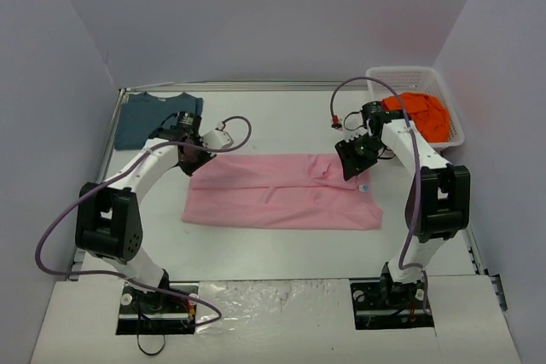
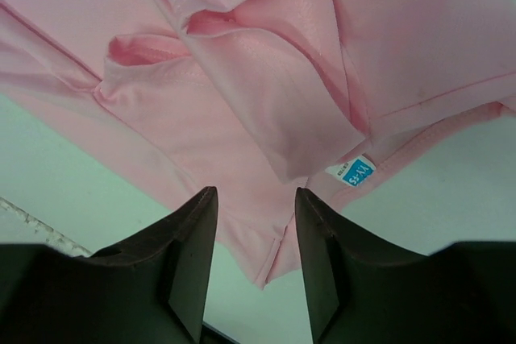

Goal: Fold and stack the t-shirts
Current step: Fold the other side of the tshirt into a rectangle

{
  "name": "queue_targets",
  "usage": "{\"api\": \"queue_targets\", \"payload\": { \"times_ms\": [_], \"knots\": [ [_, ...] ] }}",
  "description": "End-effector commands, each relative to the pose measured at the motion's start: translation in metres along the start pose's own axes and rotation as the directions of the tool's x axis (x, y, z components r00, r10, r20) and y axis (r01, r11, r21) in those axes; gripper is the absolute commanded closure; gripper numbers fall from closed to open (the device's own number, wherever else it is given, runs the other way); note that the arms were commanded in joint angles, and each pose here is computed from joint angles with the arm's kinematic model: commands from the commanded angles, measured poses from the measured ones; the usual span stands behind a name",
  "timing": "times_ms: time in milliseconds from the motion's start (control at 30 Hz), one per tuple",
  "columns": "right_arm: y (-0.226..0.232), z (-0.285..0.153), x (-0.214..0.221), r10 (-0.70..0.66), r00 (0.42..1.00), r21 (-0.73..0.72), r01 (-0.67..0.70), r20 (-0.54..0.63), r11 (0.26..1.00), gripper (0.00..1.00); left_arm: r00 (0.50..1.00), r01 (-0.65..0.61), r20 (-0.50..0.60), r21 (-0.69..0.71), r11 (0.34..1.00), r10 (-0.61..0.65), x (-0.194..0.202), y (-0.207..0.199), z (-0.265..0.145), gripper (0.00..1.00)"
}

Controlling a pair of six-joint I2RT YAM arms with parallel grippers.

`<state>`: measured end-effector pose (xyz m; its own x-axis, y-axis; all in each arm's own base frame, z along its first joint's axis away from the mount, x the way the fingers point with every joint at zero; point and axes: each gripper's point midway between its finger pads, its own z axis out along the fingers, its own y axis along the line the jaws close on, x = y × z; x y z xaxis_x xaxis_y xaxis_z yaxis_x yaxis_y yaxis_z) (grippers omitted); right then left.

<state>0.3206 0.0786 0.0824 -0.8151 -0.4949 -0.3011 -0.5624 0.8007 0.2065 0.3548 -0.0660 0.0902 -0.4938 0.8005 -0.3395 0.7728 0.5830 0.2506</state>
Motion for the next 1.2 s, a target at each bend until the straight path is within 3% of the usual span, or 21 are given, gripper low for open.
{"api": "queue_targets", "payload": {
  "times_ms": [0, 200, 367, 700, 1167],
  "knots": [
    [0.021, -0.032, 0.002, -0.053, 0.999, -0.033, 0.053, 0.013, 0.998, 0.60, 0.997, 0.039, 0.063, -0.080, 0.996, -0.034, -0.014, 0.016, -0.054, 0.82],
    [0.023, -0.036, 0.006, -0.092, 0.996, -0.032, 0.093, 0.018, 0.995, 0.58, 0.994, 0.094, 0.074, -0.108, 0.990, -0.086, -0.014, 0.022, -0.090, 0.82],
    [0.015, -0.017, -0.011, -0.100, 0.995, -0.072, 0.102, 0.026, 0.992, 0.59, 0.984, 0.138, 0.119, -0.053, 0.989, -0.131, -0.020, 0.010, -0.109, 0.82],
    [0.008, 0.018, -0.049, -0.123, 0.992, -0.173, 0.126, 0.030, 0.977, 0.59, 0.977, 0.200, 0.088, -0.048, 0.979, -0.195, 0.007, 0.006, -0.100, 0.81],
    [0.037, 0.050, -0.048, -0.184, 0.983, -0.282, 0.172, -0.016, 0.944, 0.60, 0.958, 0.270, 0.117, -0.047, 0.962, -0.263, 0.019, 0.012, -0.106, 0.80]
  ]
}}
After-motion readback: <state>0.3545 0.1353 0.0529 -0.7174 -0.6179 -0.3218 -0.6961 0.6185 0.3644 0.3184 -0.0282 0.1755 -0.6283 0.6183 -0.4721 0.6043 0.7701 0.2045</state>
